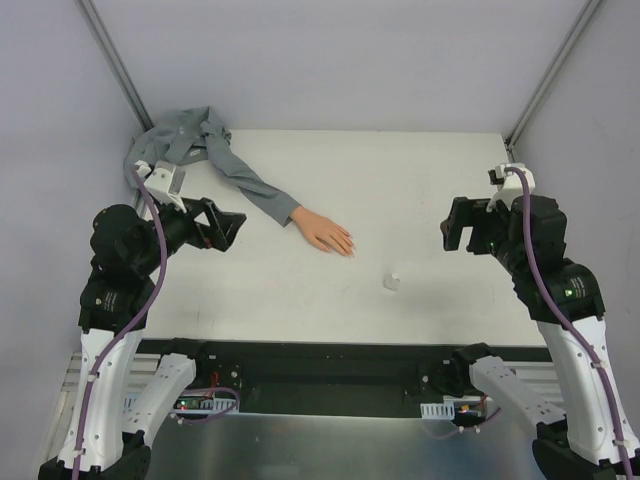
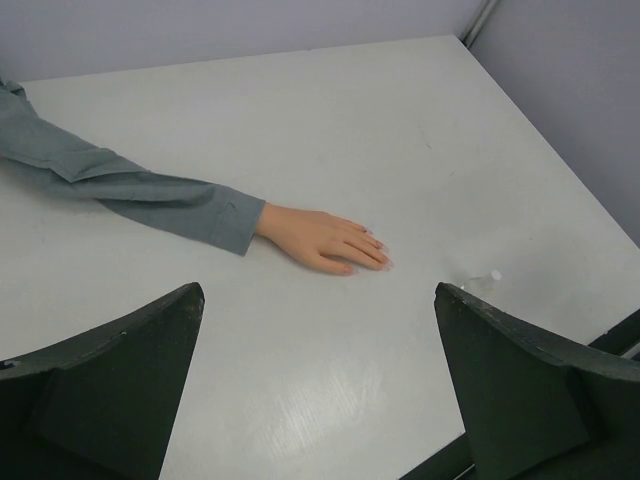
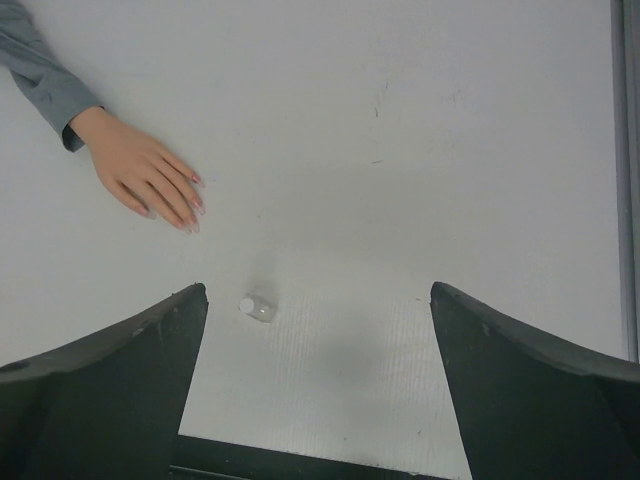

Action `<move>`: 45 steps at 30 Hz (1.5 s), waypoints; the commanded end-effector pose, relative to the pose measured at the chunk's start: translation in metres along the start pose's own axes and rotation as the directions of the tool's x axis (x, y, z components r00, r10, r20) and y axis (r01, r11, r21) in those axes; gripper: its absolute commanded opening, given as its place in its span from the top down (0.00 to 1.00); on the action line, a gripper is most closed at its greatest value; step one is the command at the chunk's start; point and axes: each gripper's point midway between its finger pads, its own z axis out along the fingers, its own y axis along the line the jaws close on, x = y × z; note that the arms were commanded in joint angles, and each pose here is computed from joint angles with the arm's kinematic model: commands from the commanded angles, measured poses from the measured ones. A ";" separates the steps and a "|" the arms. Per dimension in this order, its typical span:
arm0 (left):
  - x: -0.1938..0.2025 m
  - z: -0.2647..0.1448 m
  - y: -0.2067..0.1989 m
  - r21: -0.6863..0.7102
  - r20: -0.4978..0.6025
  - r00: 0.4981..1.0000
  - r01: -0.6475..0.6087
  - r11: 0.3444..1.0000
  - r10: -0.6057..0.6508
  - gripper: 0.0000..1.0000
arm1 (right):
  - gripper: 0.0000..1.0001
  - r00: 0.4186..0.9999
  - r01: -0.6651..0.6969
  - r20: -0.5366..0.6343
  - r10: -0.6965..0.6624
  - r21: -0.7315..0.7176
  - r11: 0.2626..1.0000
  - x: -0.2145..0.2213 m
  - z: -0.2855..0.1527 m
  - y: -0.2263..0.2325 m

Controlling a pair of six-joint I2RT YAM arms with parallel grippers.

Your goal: Paint the nails

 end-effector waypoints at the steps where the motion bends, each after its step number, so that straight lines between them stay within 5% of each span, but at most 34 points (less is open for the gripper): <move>1: 0.002 -0.002 -0.007 0.044 0.000 1.000 -0.014 0.999 0.014 0.01 | 0.04 1.000 -0.018 0.008 0.017 0.011 1.000 -0.002 -0.004 -0.002; 7: 0.010 0.001 -0.006 0.047 -0.020 1.000 0.003 0.999 -0.002 0.01 | 0.04 0.986 -0.089 -0.137 0.099 0.078 0.993 0.020 0.018 -0.004; 16: 0.027 0.005 -0.006 0.066 -0.060 0.998 0.037 0.997 -0.033 0.01 | 0.04 0.875 0.045 -0.485 0.015 0.111 0.993 0.089 0.057 0.005; 33: 0.053 0.006 -0.008 0.094 -0.123 0.989 0.095 0.991 -0.083 0.01 | 0.01 0.825 0.071 -0.559 -0.082 -0.041 0.997 0.143 0.088 0.059; 45: 0.069 0.004 -0.014 0.121 -0.159 0.980 0.137 0.983 -0.117 0.01 | 0.39 0.781 0.095 -0.614 -0.114 -0.064 0.993 0.170 0.108 0.076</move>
